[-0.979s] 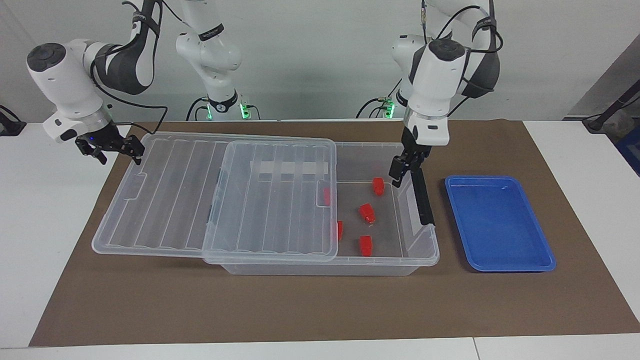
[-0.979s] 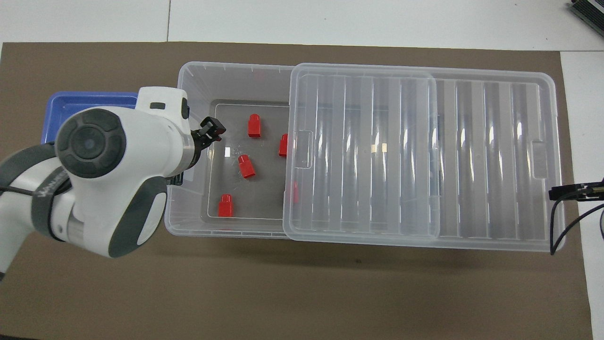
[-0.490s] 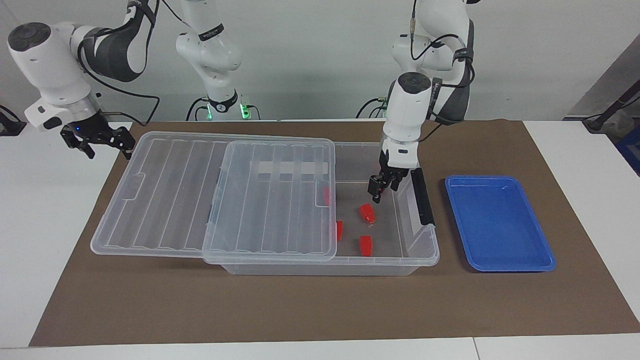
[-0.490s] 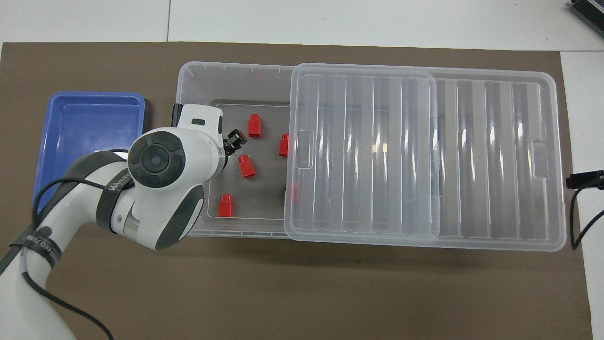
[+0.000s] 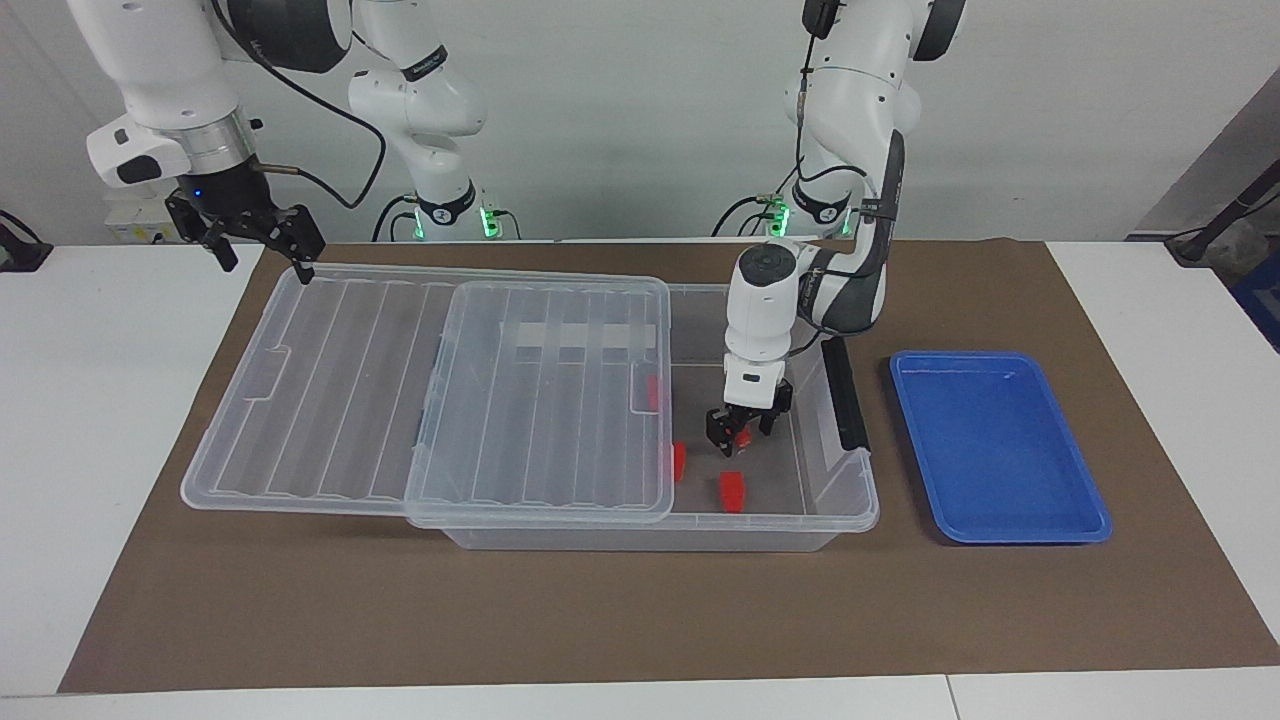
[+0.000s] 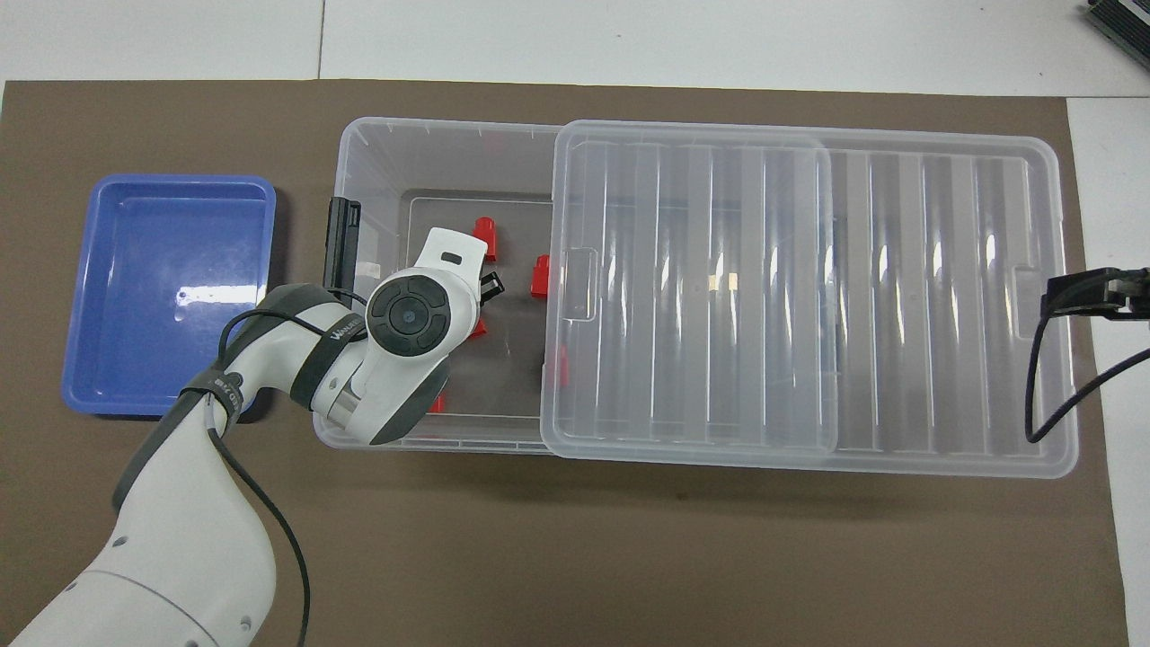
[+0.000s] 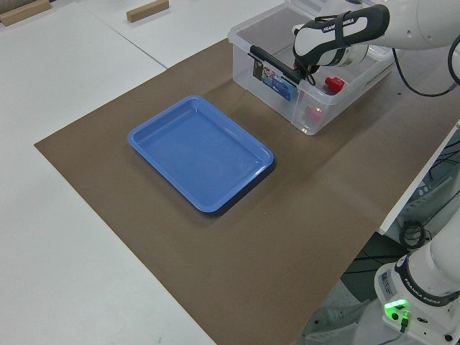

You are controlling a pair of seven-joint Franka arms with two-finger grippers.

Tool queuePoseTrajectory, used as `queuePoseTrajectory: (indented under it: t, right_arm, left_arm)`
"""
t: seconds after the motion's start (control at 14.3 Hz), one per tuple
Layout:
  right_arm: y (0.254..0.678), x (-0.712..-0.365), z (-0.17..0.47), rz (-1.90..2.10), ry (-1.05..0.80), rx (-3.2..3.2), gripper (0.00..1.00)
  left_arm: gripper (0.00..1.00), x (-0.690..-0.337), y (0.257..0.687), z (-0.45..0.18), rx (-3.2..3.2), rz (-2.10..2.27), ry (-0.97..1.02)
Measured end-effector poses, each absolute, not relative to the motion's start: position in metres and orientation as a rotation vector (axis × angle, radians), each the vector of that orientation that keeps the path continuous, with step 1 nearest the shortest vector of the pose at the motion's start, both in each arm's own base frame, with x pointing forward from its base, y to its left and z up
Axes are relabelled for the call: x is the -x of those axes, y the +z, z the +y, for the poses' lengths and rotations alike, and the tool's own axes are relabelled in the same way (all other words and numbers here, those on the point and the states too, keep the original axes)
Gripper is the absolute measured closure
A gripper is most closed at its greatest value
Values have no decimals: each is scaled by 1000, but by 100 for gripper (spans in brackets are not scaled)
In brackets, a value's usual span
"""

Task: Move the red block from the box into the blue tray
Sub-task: 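Reach into the box with the left gripper and grasp a red block, then lift the red block with the left gripper over the blue tray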

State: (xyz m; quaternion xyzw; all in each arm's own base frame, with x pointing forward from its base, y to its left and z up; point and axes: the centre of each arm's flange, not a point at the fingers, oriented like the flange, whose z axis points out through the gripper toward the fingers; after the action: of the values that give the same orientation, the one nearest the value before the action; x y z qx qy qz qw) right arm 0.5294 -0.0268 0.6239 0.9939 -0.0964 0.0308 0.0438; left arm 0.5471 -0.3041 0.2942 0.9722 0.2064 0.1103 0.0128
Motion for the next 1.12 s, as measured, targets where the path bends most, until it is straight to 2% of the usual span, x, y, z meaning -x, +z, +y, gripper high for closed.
queuePoseTrajectory:
  t: [0.07, 0.14, 0.35, 0.63, 0.77, 0.91, 1.12]
  right_arm:
    - [628, -530, -20, -303, 88, -3040, 0]
    - [631, -533, -12, -308, 88, -3042, 0]
    - [636, -541, 9, -344, 91, -3050, 0]
    - [638, -542, 29, -402, 94, -3048, 0]
    - [632, -542, 35, -457, 58, -3050, 0]
    - [627, -542, 36, -496, 21, -3068, 0]
    - [625, -543, 32, -513, 12, -3074, 0]
  left_arm:
    - [24, -546, 294, -306, -3033, 637, 343]
    - [30, -545, 295, -308, -3033, 631, 343]
    - [66, -545, 299, -310, -3042, 630, 338]
    - [66, -544, 301, -309, -3082, 654, 294]
    - [66, -548, 310, -306, -3075, 755, 213]
    - [66, -563, 351, -294, -2958, 960, 71]
    - [66, -575, 450, -227, -2777, 1191, -53]
